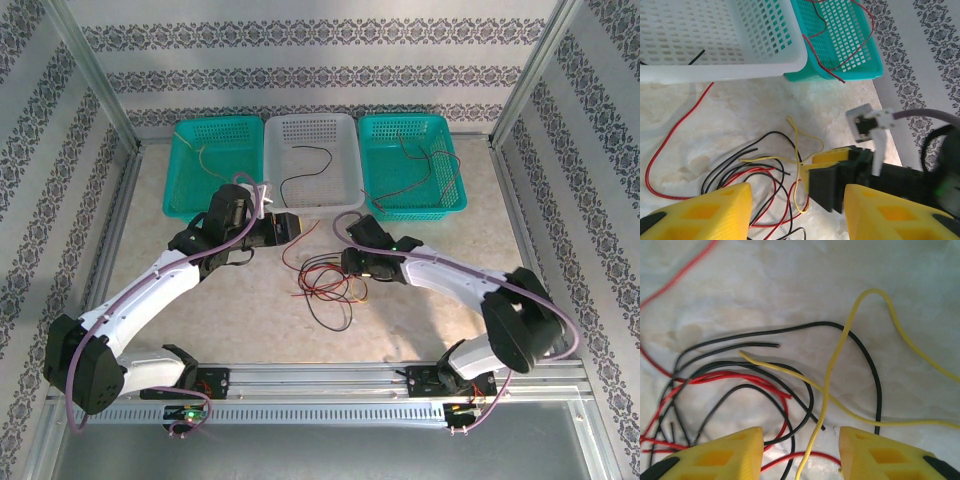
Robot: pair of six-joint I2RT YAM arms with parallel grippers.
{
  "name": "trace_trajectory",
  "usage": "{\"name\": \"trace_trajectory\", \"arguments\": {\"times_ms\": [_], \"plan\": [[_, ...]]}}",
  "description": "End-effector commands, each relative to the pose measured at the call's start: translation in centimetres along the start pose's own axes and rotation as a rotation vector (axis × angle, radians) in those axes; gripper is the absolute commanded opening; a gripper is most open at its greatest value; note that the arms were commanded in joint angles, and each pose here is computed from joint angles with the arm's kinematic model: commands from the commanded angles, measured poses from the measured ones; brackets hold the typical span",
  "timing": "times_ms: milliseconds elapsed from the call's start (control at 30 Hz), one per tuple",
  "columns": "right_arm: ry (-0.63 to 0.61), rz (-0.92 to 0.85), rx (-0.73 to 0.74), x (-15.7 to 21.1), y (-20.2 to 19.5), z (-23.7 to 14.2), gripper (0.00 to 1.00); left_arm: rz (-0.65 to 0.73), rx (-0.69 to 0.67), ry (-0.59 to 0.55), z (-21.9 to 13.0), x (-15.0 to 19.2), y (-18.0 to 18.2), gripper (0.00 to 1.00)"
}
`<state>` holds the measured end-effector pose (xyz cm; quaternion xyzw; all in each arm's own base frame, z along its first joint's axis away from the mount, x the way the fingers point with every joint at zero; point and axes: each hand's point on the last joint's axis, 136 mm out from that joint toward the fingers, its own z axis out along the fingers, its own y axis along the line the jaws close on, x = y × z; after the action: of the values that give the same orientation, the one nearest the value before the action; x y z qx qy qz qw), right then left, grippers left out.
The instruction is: Untangle the cables
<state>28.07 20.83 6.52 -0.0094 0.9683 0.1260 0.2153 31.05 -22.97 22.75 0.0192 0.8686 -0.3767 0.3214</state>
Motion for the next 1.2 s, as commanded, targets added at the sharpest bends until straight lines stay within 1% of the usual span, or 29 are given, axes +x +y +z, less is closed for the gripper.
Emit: {"name": "trace_trajectory", "arguments": {"times_ms": [0,133,167,200,233,400,500,600,700,800,933,1167], "plan": [[-0.009,0.032,0.013,-1.0,0.2,1.4,0.4,0.013,-0.016,0.006,-0.4,0.2,0.7,0.52],[0.032,0.032,0.049,-0.3,-0.4,2.9,0.33,0.017,-0.015,0.001,-0.4,0.0,0.5,0.52],[0.035,0.034,0.052,-0.3,-0.5,3.0,0.26,0.017,-0.017,0.003,-0.4,0.0,0.6,0.52],[0.037,0.032,0.05,-0.3,-0.5,3.0,0.16,0.018,-0.016,0.002,-0.4,0.0,0.5,0.53],[0.029,0.025,0.047,-0.5,-0.4,2.7,0.12,0.02,-0.016,0.002,-0.4,0.0,0.5,0.52],[-0.03,-0.027,0.001,-1.7,0.5,-0.3,0.07,0.023,-0.015,0.0,-0.4,-0.2,0.4,0.53],[-0.065,-0.074,-0.036,-2.1,1.1,-2.9,0.0,0.019,-0.008,0.0,-0.2,-0.4,0.3,0.52],[-0.096,-0.114,-0.124,-2.1,2.2,-5.6,0.0,0.014,0.013,-0.006,-0.1,-0.5,-0.1,0.53],[-0.13,-0.156,-0.259,-2.1,4.1,-8.7,0.0,0.004,0.052,-0.008,0.2,-0.5,-0.6,0.54],[-0.162,-0.2,-0.382,-2.2,6.0,-11.8,0.0,-0.008,0.133,0.002,0.7,-0.5,-2.0,0.62],[-0.21,-0.25,-0.496,-2.9,7.7,-15.3,0.0,0.031,0.207,0.001,1.0,-0.6,-4.1,0.7],[-0.235,-0.32,-0.668,-3.2,10.6,-19.0,0.0,0.045,0.215,0.04,2.1,-0.2,-4.5,0.73]]}}
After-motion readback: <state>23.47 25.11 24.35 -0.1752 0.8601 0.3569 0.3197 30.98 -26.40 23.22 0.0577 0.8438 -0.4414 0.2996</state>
